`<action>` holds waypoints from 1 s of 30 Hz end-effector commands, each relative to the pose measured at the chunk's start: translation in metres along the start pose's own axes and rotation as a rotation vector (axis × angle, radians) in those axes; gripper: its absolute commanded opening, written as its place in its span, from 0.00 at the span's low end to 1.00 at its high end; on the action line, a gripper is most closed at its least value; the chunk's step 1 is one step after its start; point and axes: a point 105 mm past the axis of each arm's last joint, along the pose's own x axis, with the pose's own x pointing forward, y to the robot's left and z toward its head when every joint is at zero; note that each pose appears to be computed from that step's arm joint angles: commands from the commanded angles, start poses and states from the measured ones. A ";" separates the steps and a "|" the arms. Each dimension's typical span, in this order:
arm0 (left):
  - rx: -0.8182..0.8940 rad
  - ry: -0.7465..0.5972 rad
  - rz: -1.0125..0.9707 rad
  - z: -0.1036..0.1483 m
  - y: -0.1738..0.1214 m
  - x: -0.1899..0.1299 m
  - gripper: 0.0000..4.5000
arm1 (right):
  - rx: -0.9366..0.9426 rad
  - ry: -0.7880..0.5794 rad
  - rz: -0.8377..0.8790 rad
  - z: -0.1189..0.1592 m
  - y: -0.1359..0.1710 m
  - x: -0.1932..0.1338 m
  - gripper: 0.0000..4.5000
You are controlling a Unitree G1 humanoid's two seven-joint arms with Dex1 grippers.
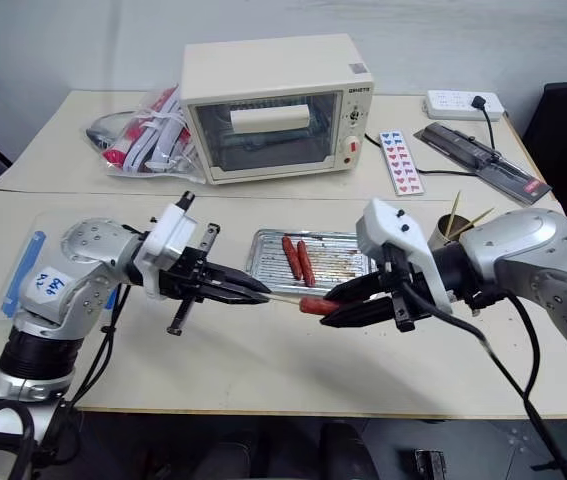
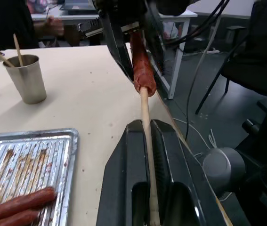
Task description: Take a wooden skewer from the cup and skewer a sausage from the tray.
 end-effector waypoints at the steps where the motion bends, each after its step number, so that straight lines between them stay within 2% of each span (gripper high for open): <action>1: 0.039 0.023 0.053 0.002 0.001 -0.008 0.00 | -0.040 -0.003 -0.031 0.006 0.000 -0.003 0.55; 2: 0.030 0.028 0.107 -0.002 0.002 -0.015 0.00 | -0.050 -0.013 -0.082 0.009 -0.007 -0.009 0.60; 5: 0.019 0.043 0.236 -0.009 -0.001 -0.031 0.00 | -0.068 -0.049 -0.178 0.018 -0.021 -0.025 0.60; 12: 0.014 0.038 0.556 -0.014 -0.019 -0.052 0.00 | -0.123 -0.162 -0.217 0.044 -0.027 -0.037 0.60; 17: 0.014 0.023 0.775 -0.013 -0.035 -0.061 0.00 | -0.136 -0.220 -0.193 0.055 -0.030 -0.037 0.60; 21: 0.031 0.037 1.085 -0.017 -0.048 -0.082 0.00 | -0.151 -0.234 -0.154 0.057 -0.033 -0.031 0.60; 30: 0.047 0.146 1.514 -0.030 -0.081 -0.119 0.00 | -0.178 -0.246 -0.048 0.064 -0.035 -0.018 0.60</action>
